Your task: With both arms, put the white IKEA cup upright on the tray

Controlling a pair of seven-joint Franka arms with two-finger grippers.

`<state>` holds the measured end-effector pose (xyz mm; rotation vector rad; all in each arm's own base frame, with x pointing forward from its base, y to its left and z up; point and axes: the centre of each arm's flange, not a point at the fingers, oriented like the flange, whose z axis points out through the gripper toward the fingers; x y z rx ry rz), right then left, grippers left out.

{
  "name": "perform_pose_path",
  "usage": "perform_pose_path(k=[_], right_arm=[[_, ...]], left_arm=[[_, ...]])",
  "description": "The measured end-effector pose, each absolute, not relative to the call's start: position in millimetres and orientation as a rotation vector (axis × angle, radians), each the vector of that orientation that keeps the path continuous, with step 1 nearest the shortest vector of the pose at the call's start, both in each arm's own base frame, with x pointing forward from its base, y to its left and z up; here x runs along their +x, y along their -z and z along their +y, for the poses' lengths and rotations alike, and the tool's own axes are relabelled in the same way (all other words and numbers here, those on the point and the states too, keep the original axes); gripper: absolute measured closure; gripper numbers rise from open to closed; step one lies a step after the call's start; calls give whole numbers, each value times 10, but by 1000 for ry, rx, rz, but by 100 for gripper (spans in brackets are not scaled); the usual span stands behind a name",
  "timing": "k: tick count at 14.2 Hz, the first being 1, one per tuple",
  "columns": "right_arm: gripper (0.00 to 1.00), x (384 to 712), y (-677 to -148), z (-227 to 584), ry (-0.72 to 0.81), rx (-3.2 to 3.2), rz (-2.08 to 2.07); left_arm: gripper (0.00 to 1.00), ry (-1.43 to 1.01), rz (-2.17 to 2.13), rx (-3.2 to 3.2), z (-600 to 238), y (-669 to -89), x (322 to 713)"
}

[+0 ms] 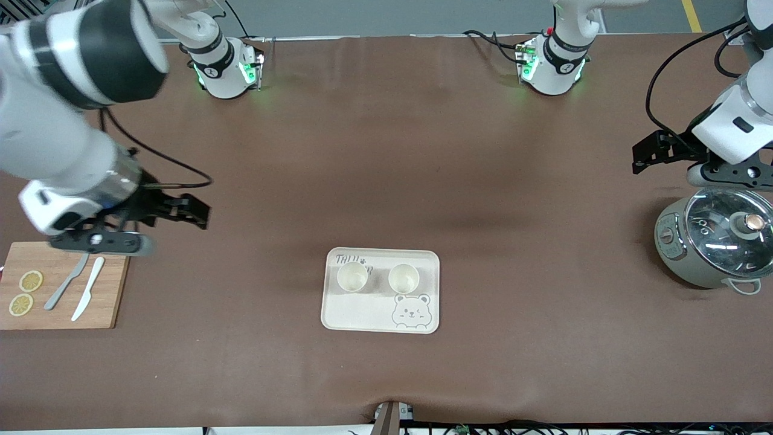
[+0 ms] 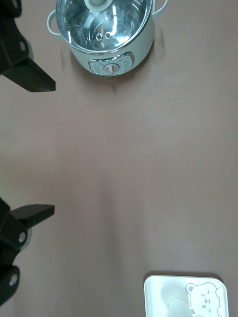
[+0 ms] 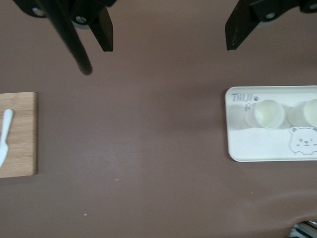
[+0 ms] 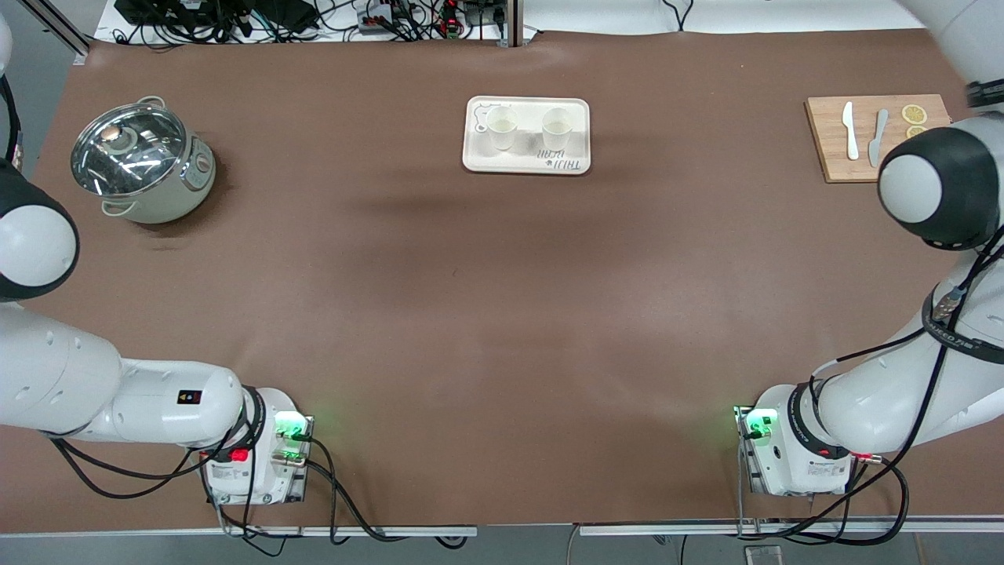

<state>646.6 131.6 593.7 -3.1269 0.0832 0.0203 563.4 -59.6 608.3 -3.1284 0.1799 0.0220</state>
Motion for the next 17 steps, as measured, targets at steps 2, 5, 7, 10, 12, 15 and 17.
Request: perform_pose_path(k=[2, 5, 7, 10, 12, 15, 17], right_arm=[[0, 6518, -5916, 938, -44, -3129, 71], [0, 6564, -5914, 441, -49, -3129, 25], [0, 6576, -5914, 152, -49, -3129, 21], [0, 6577, -5914, -64, -49, -3145, 30], [0, 6577, -5914, -100, -50, -3166, 15], [0, 6573, -5916, -277, -50, -3171, 0], [0, 6570, -5916, -343, -50, -3171, 3]], left_arm=[[0, -18, 180, -3129, -595, -6095, 5636], [0, -16, 180, -3129, -596, -6104, 5640], [0, -17, 180, -3129, -596, -6101, 5642], [0, -17, 180, -3129, -596, -6101, 5644], [0, -16, 180, -3129, -596, -6105, 5645], [0, -14, 180, -3129, -596, -6110, 5645], [0, -14, 180, -3129, -596, -6113, 5645]])
